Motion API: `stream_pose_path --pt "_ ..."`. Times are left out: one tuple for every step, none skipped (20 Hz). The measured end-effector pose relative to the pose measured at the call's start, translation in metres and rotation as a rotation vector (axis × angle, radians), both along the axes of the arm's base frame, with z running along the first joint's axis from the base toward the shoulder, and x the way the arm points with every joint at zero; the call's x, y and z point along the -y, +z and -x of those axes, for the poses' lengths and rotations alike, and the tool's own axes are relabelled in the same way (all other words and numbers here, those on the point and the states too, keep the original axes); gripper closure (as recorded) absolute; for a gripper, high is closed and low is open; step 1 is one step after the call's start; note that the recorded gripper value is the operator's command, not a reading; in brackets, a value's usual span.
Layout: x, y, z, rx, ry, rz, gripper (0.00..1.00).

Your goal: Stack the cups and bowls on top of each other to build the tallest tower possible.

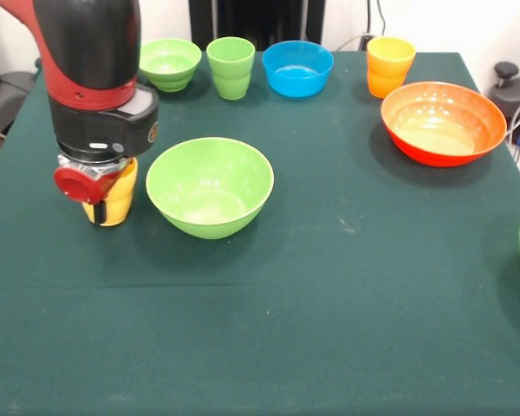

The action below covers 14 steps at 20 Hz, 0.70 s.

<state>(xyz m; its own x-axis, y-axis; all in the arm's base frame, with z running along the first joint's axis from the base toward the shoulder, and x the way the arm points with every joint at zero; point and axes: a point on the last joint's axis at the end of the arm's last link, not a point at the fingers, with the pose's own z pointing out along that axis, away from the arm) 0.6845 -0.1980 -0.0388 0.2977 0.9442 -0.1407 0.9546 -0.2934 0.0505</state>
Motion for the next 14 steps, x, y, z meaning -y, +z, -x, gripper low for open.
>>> stream_pose_path --pt "-0.002 0.0 -0.001 0.002 -0.002 -0.001 1.0" --pt "-0.004 0.0 -0.001 0.003 -0.003 -0.003 1.0" --pt "-0.007 0.0 -0.002 0.007 -0.007 -0.004 1.0" --pt "-0.008 0.0 -0.003 0.008 -0.009 -0.004 1.0" --pt "-0.009 0.0 -0.003 0.011 -0.011 -0.004 1.0" --pt "-0.011 0.001 -0.004 0.014 -0.014 -0.003 1.0" --pt "-0.013 0.001 -0.005 0.017 -0.017 -0.002 1.0" --pt "-0.014 0.001 -0.005 0.019 -0.019 -0.002 1.0" --pt "-0.015 0.001 -0.006 0.019 -0.021 -0.002 1.0" --pt "-0.015 0.001 -0.006 0.02 -0.023 -0.002 1.0" --pt "-0.016 0.001 -0.006 0.021 -0.028 -0.002 1.0" --pt "-0.017 0.001 -0.007 0.021 -0.03 -0.002 1.0" --pt "-0.017 0.001 -0.007 0.021 -0.031 -0.002 1.0" --pt "-0.017 0.001 -0.007 0.021 -0.032 -0.001 1.0"
